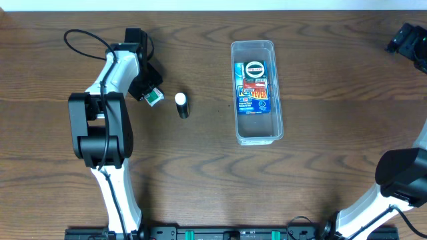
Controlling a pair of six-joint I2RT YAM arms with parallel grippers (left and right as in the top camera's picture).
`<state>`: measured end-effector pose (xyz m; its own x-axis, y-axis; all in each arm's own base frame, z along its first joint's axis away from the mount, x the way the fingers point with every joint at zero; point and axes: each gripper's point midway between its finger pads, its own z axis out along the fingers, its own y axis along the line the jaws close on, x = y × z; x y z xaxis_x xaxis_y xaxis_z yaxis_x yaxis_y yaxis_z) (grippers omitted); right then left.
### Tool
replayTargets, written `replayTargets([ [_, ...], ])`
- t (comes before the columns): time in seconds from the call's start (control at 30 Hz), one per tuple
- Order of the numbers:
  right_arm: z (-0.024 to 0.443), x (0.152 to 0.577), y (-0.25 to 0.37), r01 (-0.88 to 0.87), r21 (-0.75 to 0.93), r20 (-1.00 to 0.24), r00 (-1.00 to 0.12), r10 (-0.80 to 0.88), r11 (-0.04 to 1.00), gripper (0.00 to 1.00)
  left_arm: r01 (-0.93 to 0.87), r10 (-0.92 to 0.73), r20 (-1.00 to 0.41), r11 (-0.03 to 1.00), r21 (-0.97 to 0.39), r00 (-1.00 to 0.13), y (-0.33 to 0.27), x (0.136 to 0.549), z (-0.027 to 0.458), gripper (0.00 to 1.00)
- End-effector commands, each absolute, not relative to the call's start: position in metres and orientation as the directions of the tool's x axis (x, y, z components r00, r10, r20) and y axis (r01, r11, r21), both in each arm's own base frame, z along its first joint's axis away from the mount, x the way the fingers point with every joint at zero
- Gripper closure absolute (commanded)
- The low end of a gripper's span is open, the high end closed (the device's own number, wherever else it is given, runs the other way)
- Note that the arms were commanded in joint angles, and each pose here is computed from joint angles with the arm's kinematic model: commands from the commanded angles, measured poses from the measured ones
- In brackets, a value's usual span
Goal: Pack container
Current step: 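Lower the left gripper and grasp the white-green box by its end, then carry the white-green box over the container and lower it in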
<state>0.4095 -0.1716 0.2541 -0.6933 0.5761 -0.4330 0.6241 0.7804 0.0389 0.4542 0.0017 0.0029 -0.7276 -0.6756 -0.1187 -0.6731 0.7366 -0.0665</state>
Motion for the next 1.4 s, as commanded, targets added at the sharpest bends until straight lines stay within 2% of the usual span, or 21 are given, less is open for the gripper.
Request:
replayTargets([
  [0.0, 0.25, 0.409, -0.177, 0.638, 0.033, -0.425, -0.688, 0.589, 0.769, 0.01, -0.678, -0.678, -0.111, 0.734, -0.043, -0.727, 0.003, 0.451, -0.004, 0.47],
  [0.17, 0.25, 0.409, -0.177, 0.638, 0.033, -0.425, -0.688, 0.589, 0.769, 0.01, -0.672, -0.672, -0.11, 0.739, -0.041, -0.732, 0.003, 0.449, 0.001, 0.47],
  [0.4, 0.25, 0.409, -0.177, 0.638, 0.033, -0.425, -0.688, 0.589, 0.769, 0.01, -0.642, -0.647, -0.177, 0.761, -0.095, -0.741, 0.004, 0.458, 0.041, 0.47],
  [0.63, 0.25, 0.409, -0.177, 0.638, 0.033, -0.425, -0.688, 0.589, 0.769, 0.01, -0.612, -0.642, -0.297, 0.765, -0.198, -0.707, 0.004, 0.46, 0.12, 0.47],
  [0.9, 0.25, 0.409, -0.177, 0.638, 0.033, -0.425, -0.688, 0.589, 0.769, 0.01, -0.534, -0.63, -0.441, 0.777, -0.335, -0.64, -0.007, 0.439, 0.225, 0.47],
  [1.13, 0.25, 0.409, -0.177, 0.638, 0.033, -0.425, -0.688, 0.589, 0.769, 0.01, -0.34, -0.553, -0.505, 0.823, -0.455, -0.663, -0.069, 0.41, 0.29, 0.48],
  [1.37, 0.25, 0.409, -0.177, 0.638, 0.033, -0.425, -0.688, 0.589, 0.769, 0.01, -0.107, -0.384, -0.525, 0.87, -0.481, -0.76, -0.164, 0.372, 0.308, 0.49],
])
